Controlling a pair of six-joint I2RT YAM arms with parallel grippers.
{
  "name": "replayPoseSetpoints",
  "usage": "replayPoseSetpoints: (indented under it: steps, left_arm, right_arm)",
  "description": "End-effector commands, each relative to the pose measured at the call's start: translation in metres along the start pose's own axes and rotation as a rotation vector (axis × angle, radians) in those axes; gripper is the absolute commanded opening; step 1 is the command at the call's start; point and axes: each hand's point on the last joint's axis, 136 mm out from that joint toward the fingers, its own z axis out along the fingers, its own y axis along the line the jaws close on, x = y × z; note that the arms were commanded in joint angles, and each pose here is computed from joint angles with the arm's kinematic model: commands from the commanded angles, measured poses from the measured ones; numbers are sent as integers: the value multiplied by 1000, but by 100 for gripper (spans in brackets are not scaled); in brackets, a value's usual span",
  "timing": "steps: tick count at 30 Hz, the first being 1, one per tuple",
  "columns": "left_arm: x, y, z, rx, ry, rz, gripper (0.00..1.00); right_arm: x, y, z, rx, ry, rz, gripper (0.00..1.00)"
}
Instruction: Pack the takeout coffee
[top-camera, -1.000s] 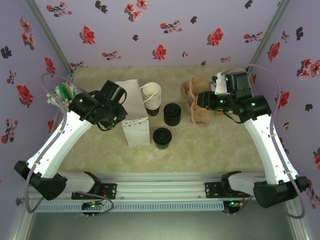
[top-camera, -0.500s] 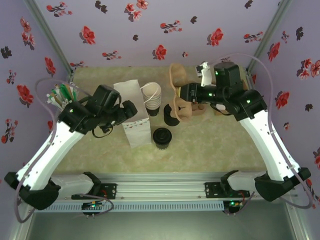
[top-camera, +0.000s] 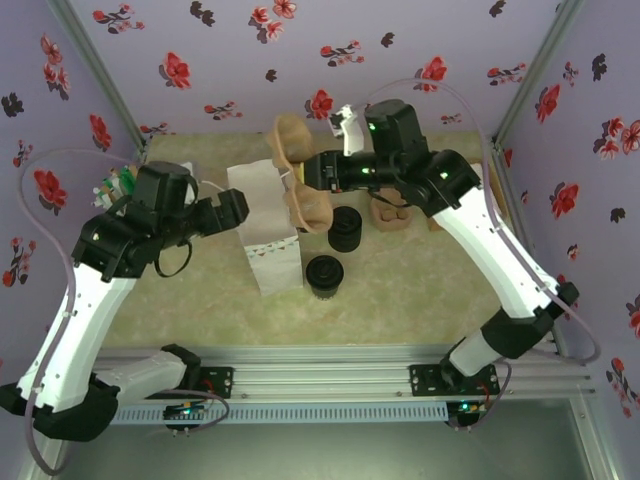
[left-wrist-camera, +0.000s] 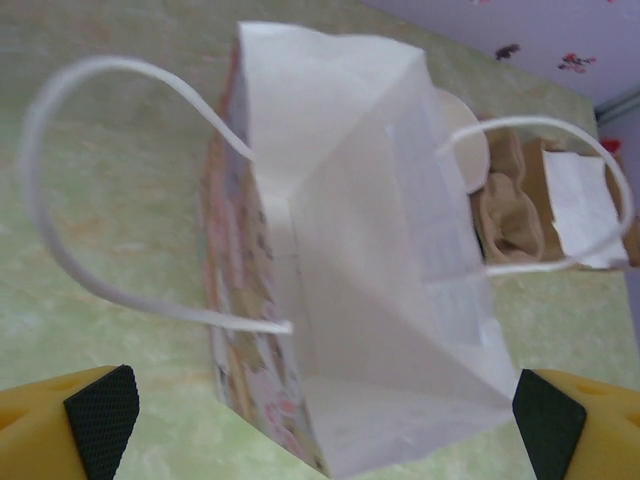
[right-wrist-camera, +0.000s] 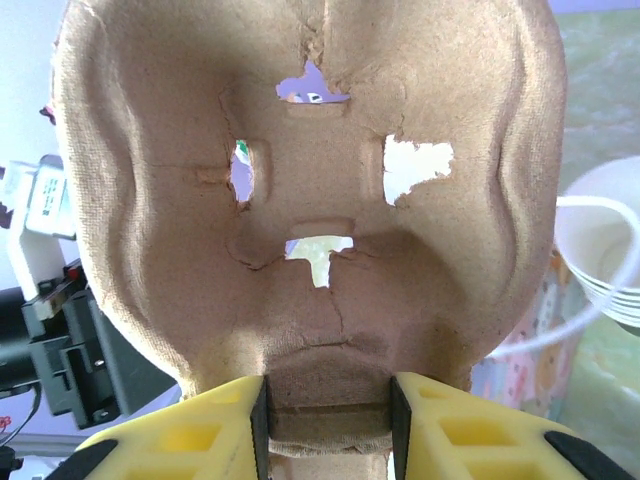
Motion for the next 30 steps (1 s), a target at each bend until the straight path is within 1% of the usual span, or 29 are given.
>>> replayPoseSetpoints:
  steps: [1,7,10,14,20,25,30]
  left_arm:
    - [-20,4,-2,15,-47,47,99]
    - [-31,21,12,63,-33,-48,99]
    - [-34,23,16,117,-31,-87,99]
    - [-37,18,16,201,-56,-112,99]
    - [-32,28,20,202,-69,-142,99]
    - [-27,33,18,200,-88,-130,99]
    - [-24,38,20,191,-93,-130,99]
  right_arm:
    - [-9,13,5,-4,-18,1,35]
    - [-10,16,36,-3,24,9,35]
    - [-6,13,52,6,61,25,35]
    - [1,8,73,18,118,49,35]
    - [11,-7,95,67,188,87,35]
    - [22,-23,111,121,248,124,35]
    - [28,-34,122,149,274,150,34]
